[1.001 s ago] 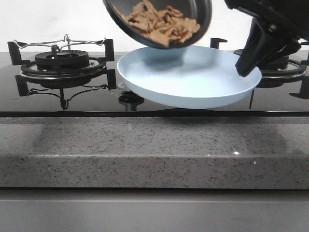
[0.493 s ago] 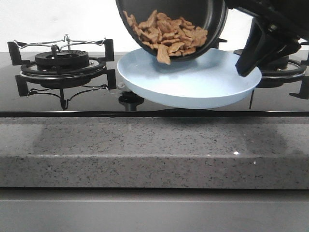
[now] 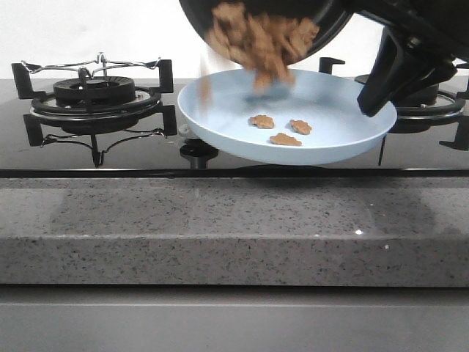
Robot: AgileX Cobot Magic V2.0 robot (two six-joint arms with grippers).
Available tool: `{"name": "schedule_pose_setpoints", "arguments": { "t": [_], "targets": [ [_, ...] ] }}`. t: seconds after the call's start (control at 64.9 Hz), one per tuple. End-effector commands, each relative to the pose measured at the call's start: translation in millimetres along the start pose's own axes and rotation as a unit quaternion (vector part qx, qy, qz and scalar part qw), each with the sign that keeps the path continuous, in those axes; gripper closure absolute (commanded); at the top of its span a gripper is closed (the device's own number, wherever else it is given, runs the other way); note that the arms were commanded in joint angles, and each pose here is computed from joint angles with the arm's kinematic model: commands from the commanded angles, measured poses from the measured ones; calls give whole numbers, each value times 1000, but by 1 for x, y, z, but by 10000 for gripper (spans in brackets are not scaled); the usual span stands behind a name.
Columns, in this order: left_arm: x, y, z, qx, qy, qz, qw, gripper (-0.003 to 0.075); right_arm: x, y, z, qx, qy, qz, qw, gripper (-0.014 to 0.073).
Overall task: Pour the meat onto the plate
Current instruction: 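Tilt the pan with the left gripper, pouring meat onto the plate, then carry the emptied pan with the left gripper back over its burner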
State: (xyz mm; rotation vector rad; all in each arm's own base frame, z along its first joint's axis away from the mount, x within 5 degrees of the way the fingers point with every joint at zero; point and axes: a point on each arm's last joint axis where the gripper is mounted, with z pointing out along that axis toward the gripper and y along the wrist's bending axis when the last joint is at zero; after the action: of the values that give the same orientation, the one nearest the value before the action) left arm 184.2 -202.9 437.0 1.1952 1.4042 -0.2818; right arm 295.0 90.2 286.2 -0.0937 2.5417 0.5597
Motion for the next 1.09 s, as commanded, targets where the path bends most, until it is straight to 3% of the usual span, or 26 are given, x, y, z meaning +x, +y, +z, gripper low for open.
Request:
{"name": "schedule_pose_setpoints", "arguments": {
  "t": [0.0,0.37,0.493,0.616,0.77,0.986,1.078],
  "targets": [
    [-27,10,-19,-60,-81,25,995,741,-9,8,-16,-12,-43,-5,999,655],
    [-26,12,-19,-60,-78,3,995,741,-9,8,-16,-12,-43,-5,999,655],
    [-22,26,-27,-86,-81,-56,991,741,-9,8,-16,-12,-43,-5,999,655],
    [-13,50,-42,-124,-91,-140,978,741,-9,8,-16,-12,-43,-5,999,655],
    [9,83,-55,-172,-93,-259,946,741,-9,8,-16,-12,-43,-5,999,655],
    [58,131,-70,-192,-95,-454,865,741,-9,8,-16,-12,-43,-5,999,655],
    [81,148,-75,-173,-102,-529,824,741,-9,8,-16,-12,-43,-5,999,655]
  ]
}}
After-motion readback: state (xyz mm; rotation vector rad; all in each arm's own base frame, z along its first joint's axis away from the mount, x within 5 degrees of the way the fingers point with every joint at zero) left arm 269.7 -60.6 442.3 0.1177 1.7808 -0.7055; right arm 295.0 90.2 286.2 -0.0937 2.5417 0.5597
